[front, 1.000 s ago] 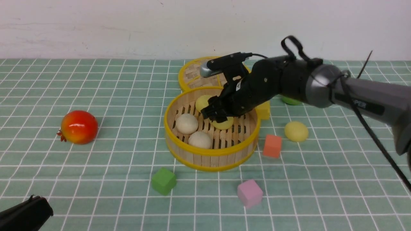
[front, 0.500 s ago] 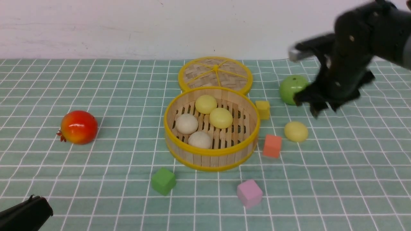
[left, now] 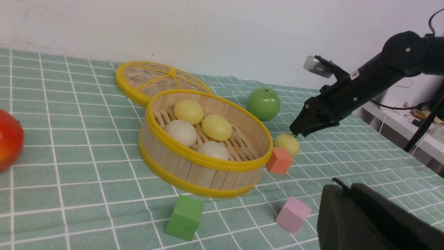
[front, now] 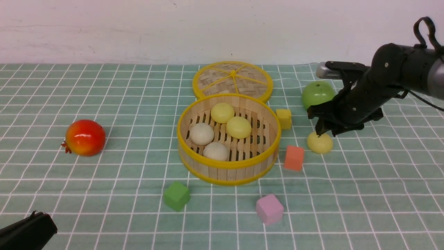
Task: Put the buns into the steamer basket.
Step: Use the right arm to grab a steamed stuffed bun
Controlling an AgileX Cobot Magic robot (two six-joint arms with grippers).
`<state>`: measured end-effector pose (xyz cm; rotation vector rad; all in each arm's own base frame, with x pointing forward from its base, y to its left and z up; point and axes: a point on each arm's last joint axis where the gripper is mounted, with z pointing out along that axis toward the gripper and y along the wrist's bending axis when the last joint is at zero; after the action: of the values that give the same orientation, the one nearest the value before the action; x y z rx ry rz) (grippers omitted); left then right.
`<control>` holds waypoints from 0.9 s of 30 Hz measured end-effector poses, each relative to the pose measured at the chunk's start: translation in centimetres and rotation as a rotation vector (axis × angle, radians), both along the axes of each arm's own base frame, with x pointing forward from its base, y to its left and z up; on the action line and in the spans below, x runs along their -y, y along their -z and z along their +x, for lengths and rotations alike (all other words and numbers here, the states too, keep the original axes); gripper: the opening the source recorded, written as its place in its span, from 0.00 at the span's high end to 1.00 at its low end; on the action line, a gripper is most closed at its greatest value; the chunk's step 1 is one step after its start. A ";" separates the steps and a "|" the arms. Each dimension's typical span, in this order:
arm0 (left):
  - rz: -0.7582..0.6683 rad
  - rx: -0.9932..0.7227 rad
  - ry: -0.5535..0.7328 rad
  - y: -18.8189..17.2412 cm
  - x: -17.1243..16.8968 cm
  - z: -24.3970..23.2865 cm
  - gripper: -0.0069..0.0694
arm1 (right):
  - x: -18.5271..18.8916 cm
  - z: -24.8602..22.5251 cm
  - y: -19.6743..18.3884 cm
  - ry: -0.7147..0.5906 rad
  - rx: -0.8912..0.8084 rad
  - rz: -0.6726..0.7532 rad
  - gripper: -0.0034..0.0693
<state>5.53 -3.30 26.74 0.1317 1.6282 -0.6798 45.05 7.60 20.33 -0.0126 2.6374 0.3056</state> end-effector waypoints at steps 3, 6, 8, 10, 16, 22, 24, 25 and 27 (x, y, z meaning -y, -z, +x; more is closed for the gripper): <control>0.000 0.000 0.000 0.0 0.0 0.0 0.88 | 0.0 0.4 1.1 0.005 -0.003 -0.002 0.52; 0.000 0.000 0.000 0.0 0.0 0.0 0.88 | 0.0 0.5 1.5 0.006 -0.004 -0.002 0.52; 0.000 0.000 0.000 0.0 0.0 0.0 0.88 | 0.0 0.5 1.5 0.002 -0.003 -0.005 0.52; 0.000 0.000 0.000 0.0 0.0 0.0 0.88 | 0.0 0.5 1.5 -0.001 -0.001 -0.007 0.52; 0.000 0.000 0.000 0.0 0.0 0.0 0.88 | 0.0 0.7 1.8 -0.010 0.015 -0.014 0.65; 0.000 0.000 0.000 0.0 0.0 0.0 0.87 | 0.0 0.9 2.0 -0.011 0.019 -0.016 0.72; 0.000 0.000 0.000 0.0 0.0 0.0 0.87 | 0.0 0.9 2.0 -0.014 0.023 -0.018 0.75; 0.000 0.000 0.000 0.0 0.0 0.0 0.86 | 0.0 0.9 2.0 -0.020 0.024 -0.021 0.78; 0.000 0.000 0.000 0.0 0.0 0.0 0.86 | 0.0 0.9 2.0 -0.029 0.027 -0.026 0.84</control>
<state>5.53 -3.30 26.74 0.1317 1.6282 -0.6798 45.96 7.59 18.33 -0.0634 2.6158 0.2787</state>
